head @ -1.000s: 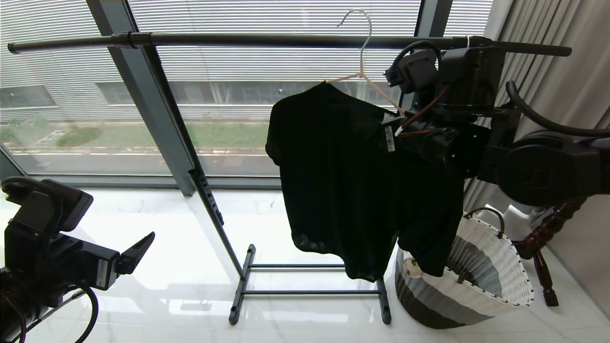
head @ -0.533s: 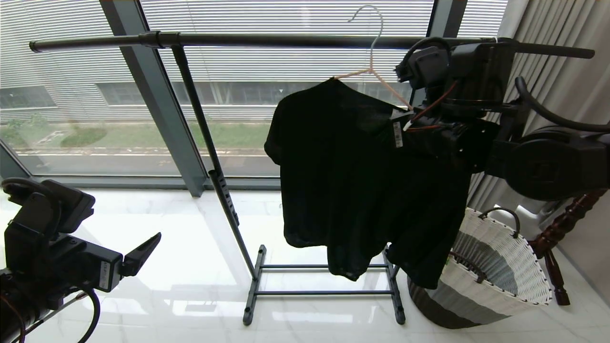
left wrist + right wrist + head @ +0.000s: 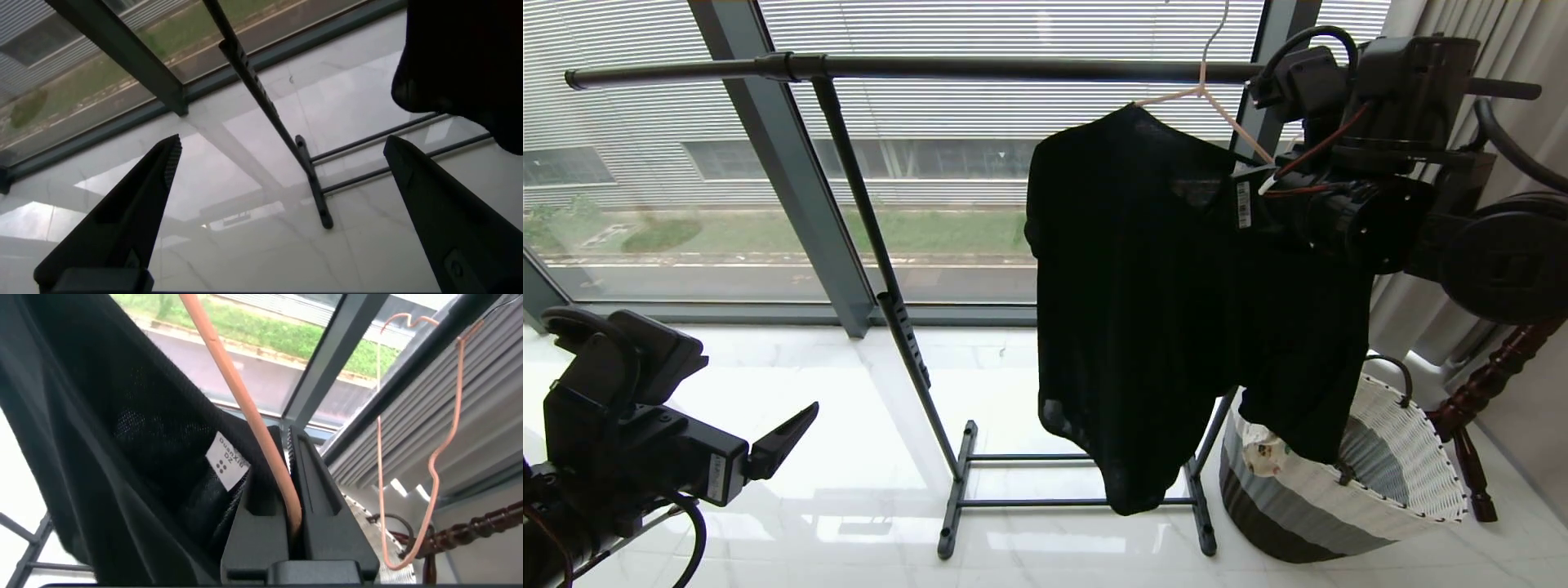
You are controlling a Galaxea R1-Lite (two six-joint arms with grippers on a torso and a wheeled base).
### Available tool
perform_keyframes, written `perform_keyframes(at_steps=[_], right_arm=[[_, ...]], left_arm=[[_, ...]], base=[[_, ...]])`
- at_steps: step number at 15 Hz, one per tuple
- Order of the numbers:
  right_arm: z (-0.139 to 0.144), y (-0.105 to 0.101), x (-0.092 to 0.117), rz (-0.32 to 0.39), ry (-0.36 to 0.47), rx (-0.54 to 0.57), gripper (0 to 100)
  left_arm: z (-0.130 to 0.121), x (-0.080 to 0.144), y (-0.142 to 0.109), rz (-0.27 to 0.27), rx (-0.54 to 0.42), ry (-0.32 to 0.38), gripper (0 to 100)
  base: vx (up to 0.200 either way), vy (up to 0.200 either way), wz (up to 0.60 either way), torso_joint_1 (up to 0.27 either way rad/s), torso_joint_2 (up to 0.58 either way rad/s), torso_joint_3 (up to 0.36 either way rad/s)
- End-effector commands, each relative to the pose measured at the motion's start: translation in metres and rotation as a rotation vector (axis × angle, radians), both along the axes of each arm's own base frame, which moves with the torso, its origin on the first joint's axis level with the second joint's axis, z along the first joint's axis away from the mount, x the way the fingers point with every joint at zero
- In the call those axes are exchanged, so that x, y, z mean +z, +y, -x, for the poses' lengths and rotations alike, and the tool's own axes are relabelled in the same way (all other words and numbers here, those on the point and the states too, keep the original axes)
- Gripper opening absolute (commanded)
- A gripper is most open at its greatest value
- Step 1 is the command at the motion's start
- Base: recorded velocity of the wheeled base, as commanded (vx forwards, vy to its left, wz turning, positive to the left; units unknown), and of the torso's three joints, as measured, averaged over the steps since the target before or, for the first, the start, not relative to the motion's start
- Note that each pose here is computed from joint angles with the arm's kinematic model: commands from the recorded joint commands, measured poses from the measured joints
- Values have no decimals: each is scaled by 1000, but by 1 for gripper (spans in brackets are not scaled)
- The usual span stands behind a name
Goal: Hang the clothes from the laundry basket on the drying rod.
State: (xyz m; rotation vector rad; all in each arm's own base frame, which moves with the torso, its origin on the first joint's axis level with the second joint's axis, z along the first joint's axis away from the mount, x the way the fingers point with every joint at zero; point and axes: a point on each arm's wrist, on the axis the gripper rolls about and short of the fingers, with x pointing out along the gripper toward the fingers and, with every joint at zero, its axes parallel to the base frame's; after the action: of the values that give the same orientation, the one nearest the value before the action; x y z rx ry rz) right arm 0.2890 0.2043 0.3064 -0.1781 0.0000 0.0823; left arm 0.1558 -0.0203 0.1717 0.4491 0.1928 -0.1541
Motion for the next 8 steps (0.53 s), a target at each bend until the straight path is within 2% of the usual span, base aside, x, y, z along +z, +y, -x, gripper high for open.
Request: perform_keyframes(at_steps=[1,7,8], right_arm=[[1,-2,2,-2,-3,-4,0],[2,-3,-3,20,9,-4,0],[6,-6,-5,44,18,-3,0]], left_arm=[[0,0,0,0,0,-1,100],[0,0,0,-4,-1,-4,100],[0,0,-1,-6,-3,-5,100]], base=[[0,0,0,0,0,0],[0,0,0,0,0,0],[0,0,0,0,0,0]])
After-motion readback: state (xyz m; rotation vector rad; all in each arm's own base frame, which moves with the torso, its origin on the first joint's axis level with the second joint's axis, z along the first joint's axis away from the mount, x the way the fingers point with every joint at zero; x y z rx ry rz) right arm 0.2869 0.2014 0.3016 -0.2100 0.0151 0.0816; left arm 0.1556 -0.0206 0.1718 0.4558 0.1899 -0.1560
